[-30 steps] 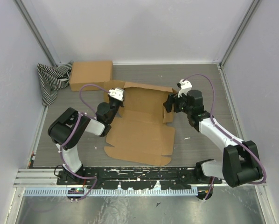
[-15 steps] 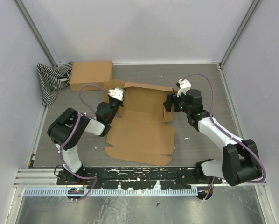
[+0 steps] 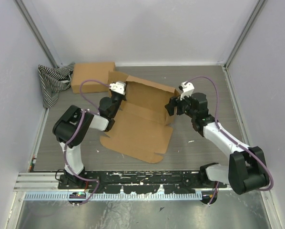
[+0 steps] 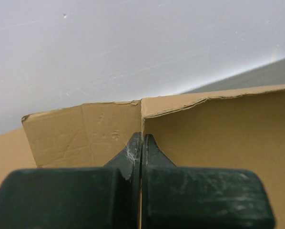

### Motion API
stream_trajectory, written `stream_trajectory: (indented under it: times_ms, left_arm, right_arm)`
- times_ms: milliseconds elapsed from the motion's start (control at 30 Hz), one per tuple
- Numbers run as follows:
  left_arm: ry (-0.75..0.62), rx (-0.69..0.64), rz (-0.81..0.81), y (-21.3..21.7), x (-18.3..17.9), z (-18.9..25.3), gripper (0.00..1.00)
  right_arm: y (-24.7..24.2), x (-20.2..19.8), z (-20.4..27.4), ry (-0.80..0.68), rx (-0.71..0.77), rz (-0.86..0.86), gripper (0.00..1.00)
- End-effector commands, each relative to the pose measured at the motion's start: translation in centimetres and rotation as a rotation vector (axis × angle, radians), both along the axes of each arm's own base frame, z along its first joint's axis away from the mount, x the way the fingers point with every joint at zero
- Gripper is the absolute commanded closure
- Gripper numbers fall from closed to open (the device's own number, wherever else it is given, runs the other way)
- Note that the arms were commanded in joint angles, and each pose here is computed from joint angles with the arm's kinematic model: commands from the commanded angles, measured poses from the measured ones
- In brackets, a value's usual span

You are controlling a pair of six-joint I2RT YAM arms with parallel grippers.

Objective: Fold the paper box

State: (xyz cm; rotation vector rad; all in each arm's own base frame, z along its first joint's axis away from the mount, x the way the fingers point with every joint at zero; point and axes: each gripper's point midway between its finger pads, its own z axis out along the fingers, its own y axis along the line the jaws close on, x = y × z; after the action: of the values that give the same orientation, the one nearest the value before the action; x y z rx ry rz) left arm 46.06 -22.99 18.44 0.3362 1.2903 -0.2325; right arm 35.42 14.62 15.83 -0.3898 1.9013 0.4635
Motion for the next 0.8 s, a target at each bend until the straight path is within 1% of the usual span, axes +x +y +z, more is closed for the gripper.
stream_trajectory:
  times_ms: [0, 100, 267, 467, 667, 733, 767]
  left_arm:
    - [-0.062, -0.076, 0.027, 0.2, 2.0, 2.3, 1.00]
    - [-0.055, -0.124, 0.049, 0.5, 3.4, 2.3, 1.00]
    - [-0.022, -0.202, 0.097, 1.9, 5.1, 1.4, 1.00]
    - [0.018, -0.274, 0.143, 4.4, 6.5, -0.1, 1.00]
    - [0.030, -0.289, 0.148, 5.3, 7.1, -0.6, 1.00]
    - [0.025, -0.291, 0.146, 5.5, 7.1, -0.4, 1.00]
    - [0.025, -0.290, 0.146, 5.6, 7.1, -0.3, 1.00]
  right_arm:
    - [1.2, 2.8, 3.7, -0.149, -0.009, 0.049, 0.18]
    - [1.0, 4.5, 3.4, -0.165, -0.019, 0.039, 0.17]
    - [1.1, 6.4, 3.3, -0.174, 0.013, 0.081, 0.16]
    - [1.6, 6.1, 4.8, -0.207, 0.034, 0.170, 0.11]
    - [3.2, 5.0, 5.1, -0.196, 0.071, 0.304, 0.09]
    - [2.9, 5.3, 5.5, -0.210, 0.061, 0.294, 0.09]
    - [2.1, 5.9, 5.8, -0.222, 0.053, 0.255, 0.09]
